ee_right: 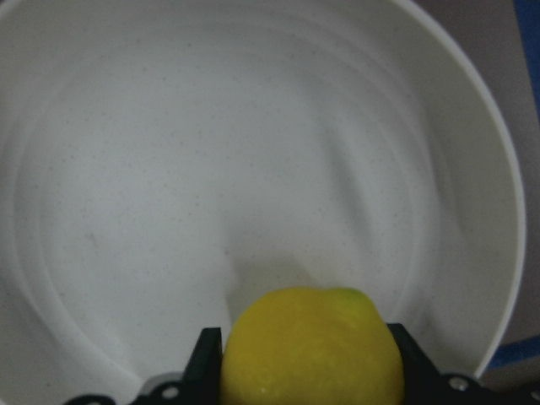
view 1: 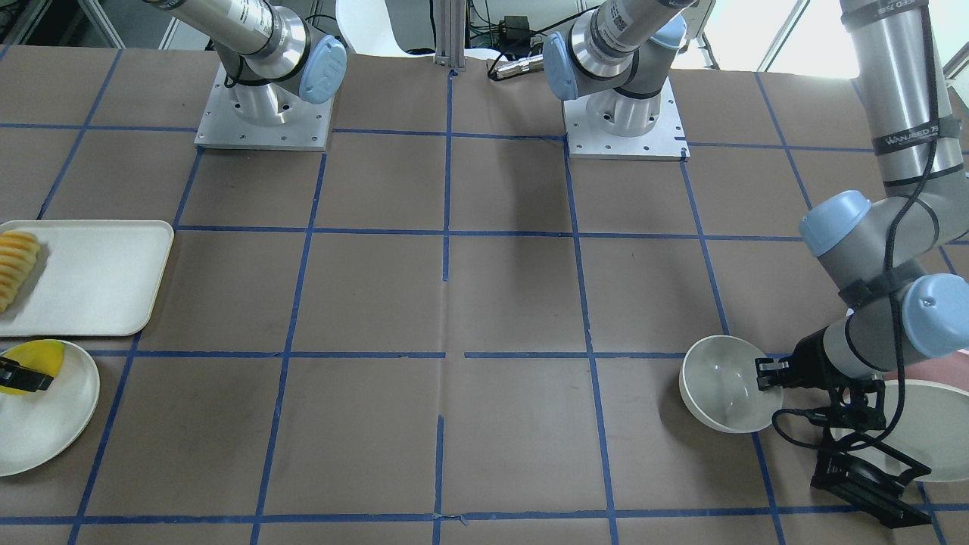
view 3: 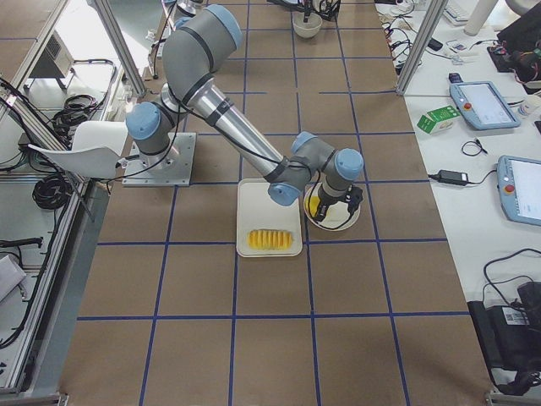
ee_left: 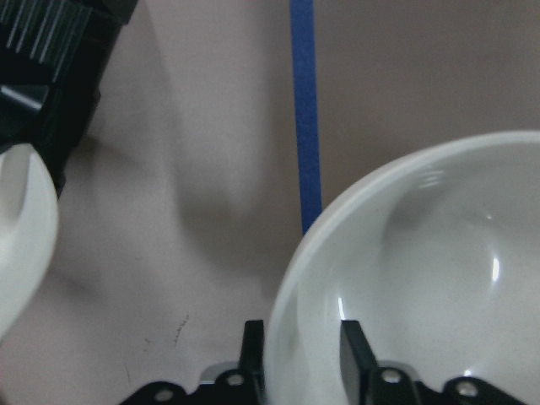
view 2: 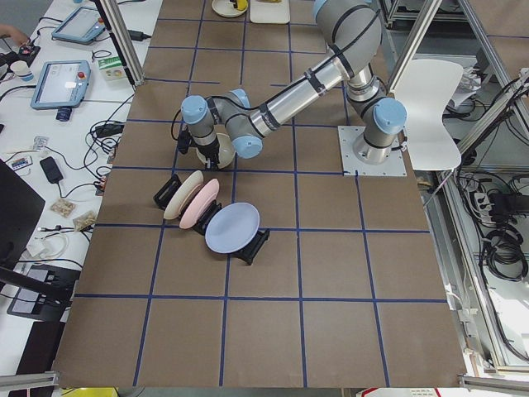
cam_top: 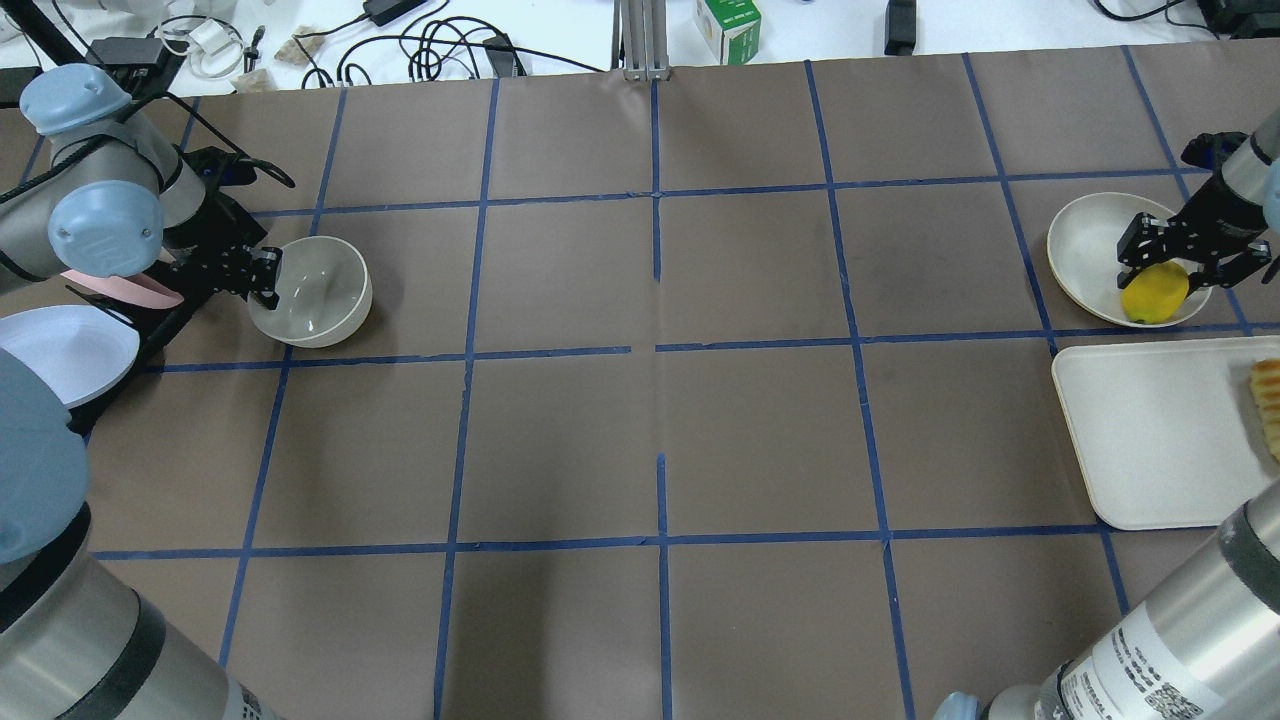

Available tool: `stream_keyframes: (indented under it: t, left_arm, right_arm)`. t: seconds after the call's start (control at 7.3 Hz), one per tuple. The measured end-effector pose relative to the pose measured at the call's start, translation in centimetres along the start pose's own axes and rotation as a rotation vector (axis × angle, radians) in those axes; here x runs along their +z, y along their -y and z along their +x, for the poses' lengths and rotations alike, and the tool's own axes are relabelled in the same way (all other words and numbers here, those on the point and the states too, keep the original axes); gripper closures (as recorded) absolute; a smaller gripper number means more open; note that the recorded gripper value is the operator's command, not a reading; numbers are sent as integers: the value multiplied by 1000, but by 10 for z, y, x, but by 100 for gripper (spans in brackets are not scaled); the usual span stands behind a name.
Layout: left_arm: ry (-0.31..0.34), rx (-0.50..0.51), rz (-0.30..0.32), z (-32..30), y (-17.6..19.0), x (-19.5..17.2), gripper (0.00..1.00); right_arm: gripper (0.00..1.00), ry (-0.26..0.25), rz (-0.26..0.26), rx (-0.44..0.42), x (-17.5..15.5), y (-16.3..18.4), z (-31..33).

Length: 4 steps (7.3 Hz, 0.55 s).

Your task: Place bowl and put lemon in it

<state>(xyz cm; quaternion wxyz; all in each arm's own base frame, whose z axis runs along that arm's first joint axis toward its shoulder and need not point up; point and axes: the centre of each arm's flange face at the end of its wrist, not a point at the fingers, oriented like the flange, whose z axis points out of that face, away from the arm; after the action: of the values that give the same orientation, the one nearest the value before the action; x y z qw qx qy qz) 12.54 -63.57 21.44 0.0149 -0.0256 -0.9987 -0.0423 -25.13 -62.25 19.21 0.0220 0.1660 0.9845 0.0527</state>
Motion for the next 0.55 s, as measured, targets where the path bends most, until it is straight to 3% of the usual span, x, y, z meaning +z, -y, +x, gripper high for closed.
stream_keyframes:
  t: [0.27,0.55]
  left_arm:
    - [-6,-14,14,-5,-3,-13,100]
    - [-71,2,29,23,-8,-42,100]
  right_arm:
    - [74,19,48,-8,-25,3,-4]
    - [74,24,107,-57,-72,1,-20]
